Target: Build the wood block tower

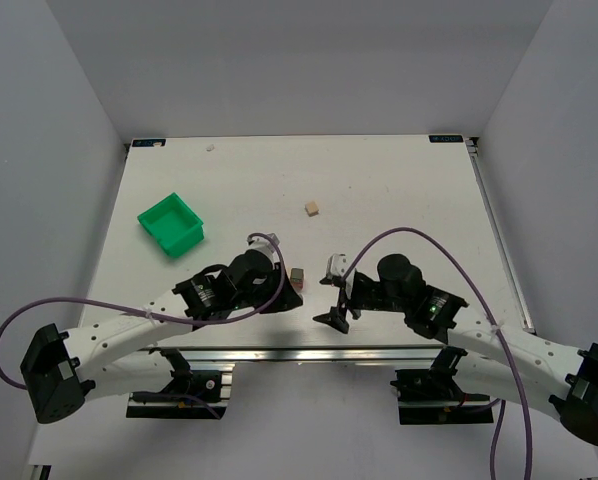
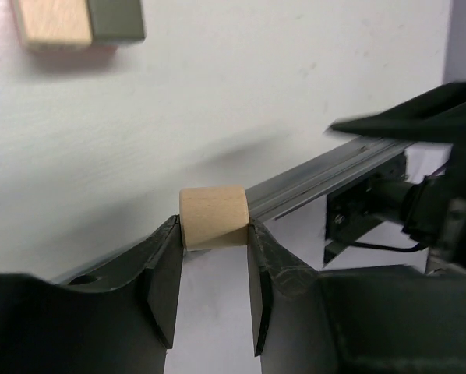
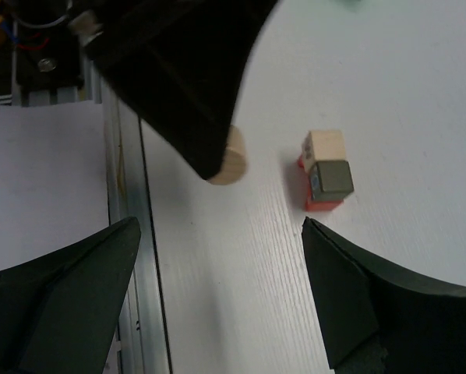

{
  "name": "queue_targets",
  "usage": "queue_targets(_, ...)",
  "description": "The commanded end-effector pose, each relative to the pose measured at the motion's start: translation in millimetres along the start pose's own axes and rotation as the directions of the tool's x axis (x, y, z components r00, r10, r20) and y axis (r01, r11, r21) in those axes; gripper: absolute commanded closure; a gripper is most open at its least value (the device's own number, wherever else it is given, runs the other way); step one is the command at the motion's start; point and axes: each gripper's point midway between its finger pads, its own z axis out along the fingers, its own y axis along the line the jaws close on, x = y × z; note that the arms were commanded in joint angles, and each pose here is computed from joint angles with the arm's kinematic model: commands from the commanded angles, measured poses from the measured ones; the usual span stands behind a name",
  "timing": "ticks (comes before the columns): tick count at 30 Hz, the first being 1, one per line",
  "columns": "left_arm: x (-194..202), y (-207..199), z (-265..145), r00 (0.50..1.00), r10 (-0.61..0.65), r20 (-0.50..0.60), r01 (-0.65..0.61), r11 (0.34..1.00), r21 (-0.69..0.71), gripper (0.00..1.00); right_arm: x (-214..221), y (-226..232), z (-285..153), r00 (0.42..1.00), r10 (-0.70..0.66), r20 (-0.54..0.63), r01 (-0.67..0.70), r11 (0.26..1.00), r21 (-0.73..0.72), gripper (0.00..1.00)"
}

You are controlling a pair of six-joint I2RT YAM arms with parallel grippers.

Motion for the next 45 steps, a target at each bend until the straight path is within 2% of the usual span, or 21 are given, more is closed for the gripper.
queue_targets(1,-31,-31,-10,0.994,0.018,0.104,-0.028,0.995,0.098,0.99,-29,16,7,0.970,-0.183,0.158,0.201,0.974,-0.106,0.11)
queue_targets(9,-29,-42,-17,0.994,0.024,0.104,-0.042,0.984,0.172,0.96,-37,20,20,0.952,-0.197,0.233,0.225,0.969,-0.101,0.13)
queue_targets(12,-29,-39,-18,0.995,0.021,0.102,-0.037,0.987,0.159,0.97,-39,11,24,0.949,-0.207,0.238,0.223,0.974,-0.044,0.23)
queue_targets(18,-30,-38,-24,0.993,0.022,0.115,-0.040,0.986,0.159,0.96,-38,8,30,0.953,-0.198,0.228,0.212,0.977,-0.038,0.32)
queue_targets(21,-28,-39,-23,0.994,0.025,0.106,-0.043,0.984,0.172,0.95,-36,6,35,0.959,-0.194,0.208,0.206,0.978,-0.036,0.41)
queue_targets(25,-27,-39,-20,0.995,0.030,0.095,-0.045,0.986,0.162,0.95,-38,8,36,0.956,-0.188,0.226,0.202,0.979,-0.038,0.44)
queue_targets(28,-27,-39,-21,0.995,0.031,0.097,-0.047,0.985,0.164,0.94,-43,7,34,0.952,-0.189,0.242,0.201,0.979,-0.026,0.51)
queue_targets(32,-27,-39,-21,0.995,0.030,0.098,-0.046,0.985,0.165,0.93,-48,10,32,0.942,-0.178,0.285,0.193,0.981,-0.023,0.54)
queue_targets(36,-26,-39,-21,0.995,0.028,0.099,-0.044,0.985,0.168,0.91,-52,14,34,0.938,-0.160,0.308,0.183,0.982,-0.046,0.67)
queue_targets(38,-26,-38,-21,0.995,0.026,0.098,-0.043,0.985,0.167,0.90,-51,14,34,0.937,-0.156,0.312,0.178,0.983,-0.043,0.77)
queue_targets(42,-26,-38,-23,0.995,0.027,0.101,-0.044,0.984,0.170,0.83,-51,11,33,0.936,-0.144,0.320,0.161,0.987,-0.026,0.92)
queue_targets(44,-27,-40,-25,0.994,0.028,0.105,-0.046,0.984,0.175,0.77,-53,13,31,0.931,-0.148,0.333,0.166,0.986,-0.029,0.93)
queue_targets(45,-27,-39,-25,0.994,0.028,0.104,-0.046,0.984,0.174,0.61,-52,13,31,0.935,-0.142,0.326,0.160,0.987,-0.029,0.94)
